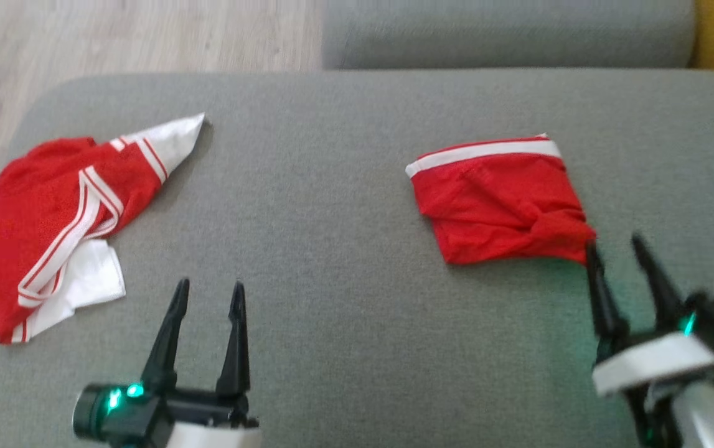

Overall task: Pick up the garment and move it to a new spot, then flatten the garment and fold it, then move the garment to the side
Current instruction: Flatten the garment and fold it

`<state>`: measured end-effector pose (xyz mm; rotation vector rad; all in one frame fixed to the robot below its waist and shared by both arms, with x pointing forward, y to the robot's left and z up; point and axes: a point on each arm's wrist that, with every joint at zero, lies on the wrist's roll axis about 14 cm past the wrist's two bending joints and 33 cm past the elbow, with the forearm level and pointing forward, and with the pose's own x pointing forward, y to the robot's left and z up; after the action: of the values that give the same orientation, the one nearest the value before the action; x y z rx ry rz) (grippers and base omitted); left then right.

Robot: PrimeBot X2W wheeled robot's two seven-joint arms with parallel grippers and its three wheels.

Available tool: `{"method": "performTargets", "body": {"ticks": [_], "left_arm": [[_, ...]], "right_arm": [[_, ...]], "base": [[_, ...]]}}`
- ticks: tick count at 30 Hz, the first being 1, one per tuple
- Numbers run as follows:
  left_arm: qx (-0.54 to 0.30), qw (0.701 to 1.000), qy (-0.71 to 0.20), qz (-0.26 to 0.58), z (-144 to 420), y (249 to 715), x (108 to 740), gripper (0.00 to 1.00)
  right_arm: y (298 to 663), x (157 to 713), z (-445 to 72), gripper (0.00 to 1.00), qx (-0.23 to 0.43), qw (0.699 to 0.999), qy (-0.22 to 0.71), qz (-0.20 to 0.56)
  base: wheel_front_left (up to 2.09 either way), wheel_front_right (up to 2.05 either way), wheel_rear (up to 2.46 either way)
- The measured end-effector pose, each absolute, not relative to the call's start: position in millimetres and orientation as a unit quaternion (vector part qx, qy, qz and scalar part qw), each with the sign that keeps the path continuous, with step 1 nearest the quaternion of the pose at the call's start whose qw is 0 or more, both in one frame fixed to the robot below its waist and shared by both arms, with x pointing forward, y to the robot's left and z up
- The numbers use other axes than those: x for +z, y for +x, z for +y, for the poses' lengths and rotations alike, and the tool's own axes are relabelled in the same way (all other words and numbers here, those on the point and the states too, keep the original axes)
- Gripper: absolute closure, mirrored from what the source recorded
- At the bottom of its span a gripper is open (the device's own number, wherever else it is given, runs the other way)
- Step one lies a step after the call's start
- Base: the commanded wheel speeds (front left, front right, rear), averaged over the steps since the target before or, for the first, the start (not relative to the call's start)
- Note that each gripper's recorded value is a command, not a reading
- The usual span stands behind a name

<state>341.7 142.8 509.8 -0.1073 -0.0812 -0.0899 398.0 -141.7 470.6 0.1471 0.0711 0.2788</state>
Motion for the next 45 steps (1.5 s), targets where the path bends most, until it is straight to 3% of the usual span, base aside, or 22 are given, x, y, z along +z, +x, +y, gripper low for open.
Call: {"method": "performTargets", "body": {"ticks": [4, 5, 6, 9, 13, 18, 22, 26, 32, 40, 42, 45], "left_arm": [[-0.044, 0.997, -0.053, -0.043, 142, 330, 511, 0.00], [-0.044, 0.997, -0.052, -0.043, 143, 329, 511, 0.00], [-0.042, 0.997, -0.052, -0.044, 144, 328, 512, 0.00], [-0.035, 0.997, -0.049, -0.044, 147, 325, 512, 0.00], [-0.028, 0.997, -0.051, -0.041, 149, 322, 510, 0.00], [-0.027, 0.998, -0.053, -0.038, 148, 322, 509, 0.00], [-0.022, 0.998, -0.052, -0.034, 150, 326, 508, 0.00], [-0.008, 0.998, -0.056, -0.024, 156, 330, 502, 0.00], [-0.002, 0.998, -0.055, -0.011, 157, 335, 495, 0.00], [-0.022, 0.998, -0.059, -0.014, 147, 341, 496, 0.00], [-0.024, 0.998, -0.059, -0.016, 145, 342, 498, 0.00], [-0.024, 0.998, -0.058, -0.020, 145, 340, 500, 0.00]], "right_arm": [[376, 452, -146, 0.00, 0.125, 0.987, 0.078, 0.062], [375, 451, -144, 0.66, 0.129, 0.986, 0.079, 0.064], [374, 450, -140, 1.00, 0.134, 0.985, 0.082, 0.065], [381, 444, -126, 1.00, 0.166, 0.980, 0.074, 0.086], [421, 451, -112, 1.00, 0.203, 0.968, 0.072, 0.130], [458, 450, -95, 1.00, 0.255, 0.941, 0.043, 0.220], [469, 424, -111, 1.00, 0.256, 0.920, 0.005, 0.296], [462, 393, -112, 1.00, 0.265, 0.889, 0.017, 0.372], [448, 392, -89, 1.00, 0.309, 0.860, 0.061, 0.402], [386, 392, -90, 1.00, 0.348, 0.811, 0.108, 0.458], [387, 401, -88, 1.00, 0.355, 0.819, 0.117, 0.436], [420, 435, -91, 1.00, 0.345, 0.867, 0.121, 0.337]], "base": [[0.00, 0.00, 0.00], [0.00, 0.00, 0.00], [0.00, 0.00, 0.00], [0.00, 0.00, 0.00], [0.00, 0.00, 0.00], [0.00, 0.00, 0.00], [0.00, 0.00, 0.00], [0.00, 0.00, 0.00], [0.00, 0.00, 0.00], [0.00, 0.00, 0.00], [0.00, 0.00, 0.00], [0.00, 0.00, 0.00]]}}
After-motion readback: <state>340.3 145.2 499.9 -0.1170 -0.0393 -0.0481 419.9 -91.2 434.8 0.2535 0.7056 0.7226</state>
